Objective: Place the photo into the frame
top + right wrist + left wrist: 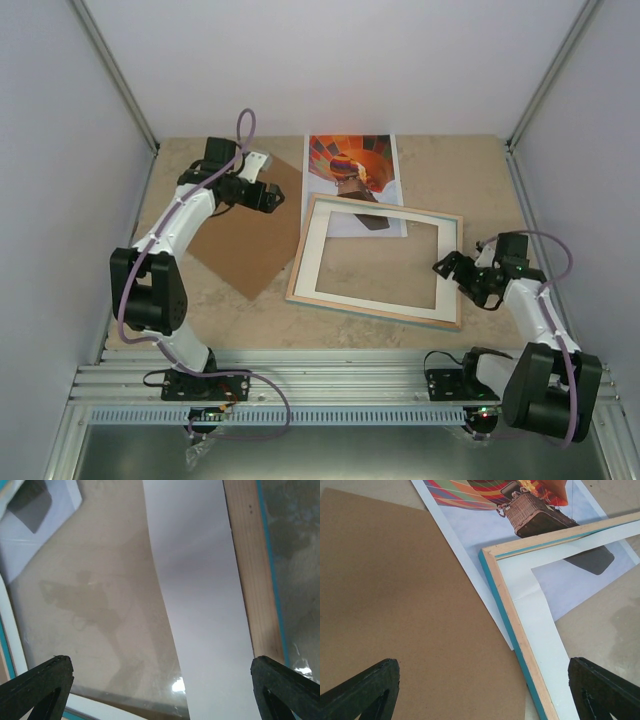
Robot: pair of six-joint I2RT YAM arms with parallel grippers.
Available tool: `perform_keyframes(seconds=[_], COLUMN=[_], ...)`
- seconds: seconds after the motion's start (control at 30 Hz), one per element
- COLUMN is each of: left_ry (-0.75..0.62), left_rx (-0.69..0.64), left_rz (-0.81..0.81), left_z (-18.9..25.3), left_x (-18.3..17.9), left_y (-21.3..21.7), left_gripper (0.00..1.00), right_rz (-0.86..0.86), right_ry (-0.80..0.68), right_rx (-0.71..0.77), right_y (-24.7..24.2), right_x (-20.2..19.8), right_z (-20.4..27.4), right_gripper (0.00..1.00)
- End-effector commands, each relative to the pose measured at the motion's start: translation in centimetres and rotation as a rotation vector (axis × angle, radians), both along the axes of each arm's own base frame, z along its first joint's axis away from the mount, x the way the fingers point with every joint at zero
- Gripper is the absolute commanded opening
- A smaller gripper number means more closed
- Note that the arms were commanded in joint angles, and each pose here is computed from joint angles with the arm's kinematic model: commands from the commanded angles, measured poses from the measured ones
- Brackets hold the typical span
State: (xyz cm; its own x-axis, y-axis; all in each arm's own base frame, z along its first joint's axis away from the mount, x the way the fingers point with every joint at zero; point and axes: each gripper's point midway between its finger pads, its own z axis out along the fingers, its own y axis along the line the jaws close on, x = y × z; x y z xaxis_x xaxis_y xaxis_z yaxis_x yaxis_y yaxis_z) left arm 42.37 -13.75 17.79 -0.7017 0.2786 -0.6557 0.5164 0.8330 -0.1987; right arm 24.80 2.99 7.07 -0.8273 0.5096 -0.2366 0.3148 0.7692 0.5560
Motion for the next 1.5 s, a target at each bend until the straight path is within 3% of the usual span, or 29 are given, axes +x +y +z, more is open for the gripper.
perform_keyframes(seconds=[0.0,0.63,0.9,1.2,1.47], left_ry=[-0.025,-0.05,-0.025,0.081,0.116], left_rx=[-0.017,-0.001,-0.05,-0.243,-0.361], left_rz=[0.016,0.077,0.1,0.188,0.251], left_z=[0.7,0.9,1.1,0.3,-1.3], left_x=[0.9,2.4,4.4,10.3,16.3], left_y=[-0.3,0.3,-0.5,-3.1,-4.8], left_gripper=[0.94,0.95,0.99,0.97,0.97], right_rz=[-0.027,0.076,0.277,0.662,0.694], right_ry=[0.082,0.178,-0.127,-0.62,-0.628], right_rx=[-0.038,-0.172,-0.073,-0.19,-0.153], right_y=[-0.3,0.7,4.7,7.4,8.2], right_x=[-1.7,-1.3,3.3,12.0,21.6], right_z=[-1.2,-3.9,3.2,12.7,10.5], right_gripper=[0.98,0.98,0.98,0.98,0.98])
